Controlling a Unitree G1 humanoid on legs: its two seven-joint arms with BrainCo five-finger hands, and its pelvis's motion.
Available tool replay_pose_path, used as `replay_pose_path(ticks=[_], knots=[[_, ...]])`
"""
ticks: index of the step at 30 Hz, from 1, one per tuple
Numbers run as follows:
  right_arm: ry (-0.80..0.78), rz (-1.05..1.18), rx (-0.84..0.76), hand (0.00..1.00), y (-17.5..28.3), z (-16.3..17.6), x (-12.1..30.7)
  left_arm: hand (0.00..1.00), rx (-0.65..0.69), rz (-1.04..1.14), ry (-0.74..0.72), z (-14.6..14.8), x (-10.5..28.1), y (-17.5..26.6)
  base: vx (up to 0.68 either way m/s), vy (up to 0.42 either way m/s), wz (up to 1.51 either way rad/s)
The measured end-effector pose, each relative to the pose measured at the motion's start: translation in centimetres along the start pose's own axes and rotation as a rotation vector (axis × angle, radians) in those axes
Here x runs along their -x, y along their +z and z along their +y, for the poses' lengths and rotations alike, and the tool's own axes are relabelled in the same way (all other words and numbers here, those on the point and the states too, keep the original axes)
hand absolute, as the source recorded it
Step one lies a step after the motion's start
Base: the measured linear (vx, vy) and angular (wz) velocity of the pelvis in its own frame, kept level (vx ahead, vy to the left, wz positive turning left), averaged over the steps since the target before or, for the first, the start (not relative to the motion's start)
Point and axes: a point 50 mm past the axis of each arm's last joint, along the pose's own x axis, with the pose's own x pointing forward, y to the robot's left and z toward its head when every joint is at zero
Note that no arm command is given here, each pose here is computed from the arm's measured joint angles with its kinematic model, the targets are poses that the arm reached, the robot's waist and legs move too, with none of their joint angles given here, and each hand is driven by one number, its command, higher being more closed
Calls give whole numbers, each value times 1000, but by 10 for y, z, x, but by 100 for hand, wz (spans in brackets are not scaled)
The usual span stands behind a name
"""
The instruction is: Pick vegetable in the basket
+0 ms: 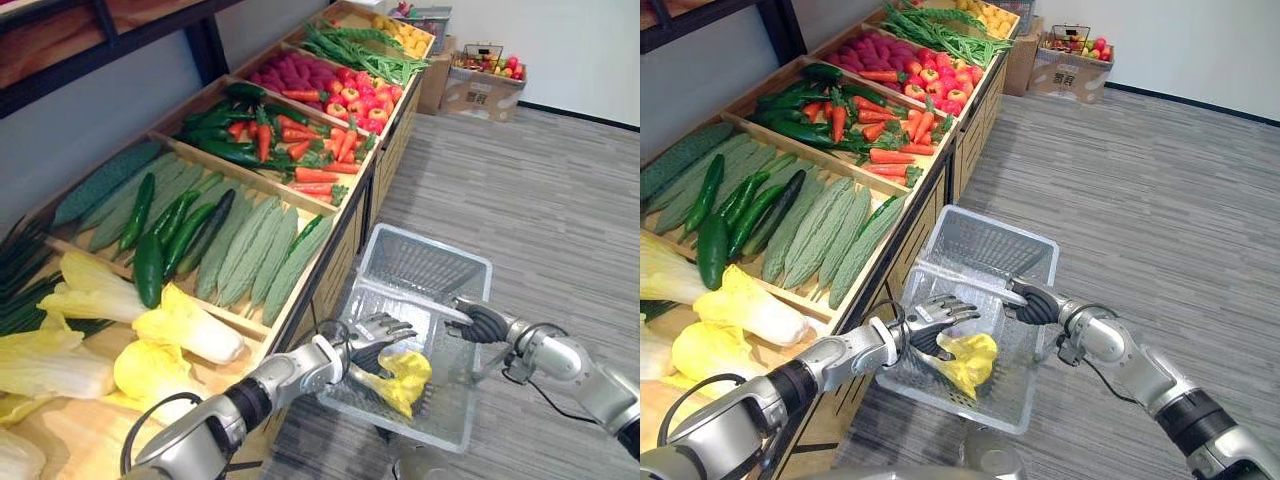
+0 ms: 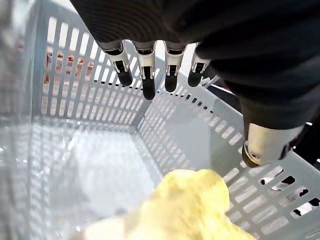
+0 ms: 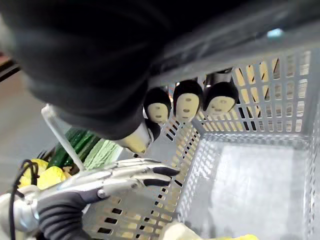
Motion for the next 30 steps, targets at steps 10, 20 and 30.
replay_pose_path(ticks=[10, 20, 30], knots=[[-31, 309, -59, 100, -57, 27, 27, 0, 192, -233, 196, 38, -10, 60, -71, -38, 31], [-86, 581, -137, 100, -100, 50, 57, 0, 349, -316, 344, 62, 9, 80, -92, -62, 39], [-293, 1017, -480, 100, -145, 108, 120, 0, 459, -17, 799, 114, 82, 24, -21, -16, 72]])
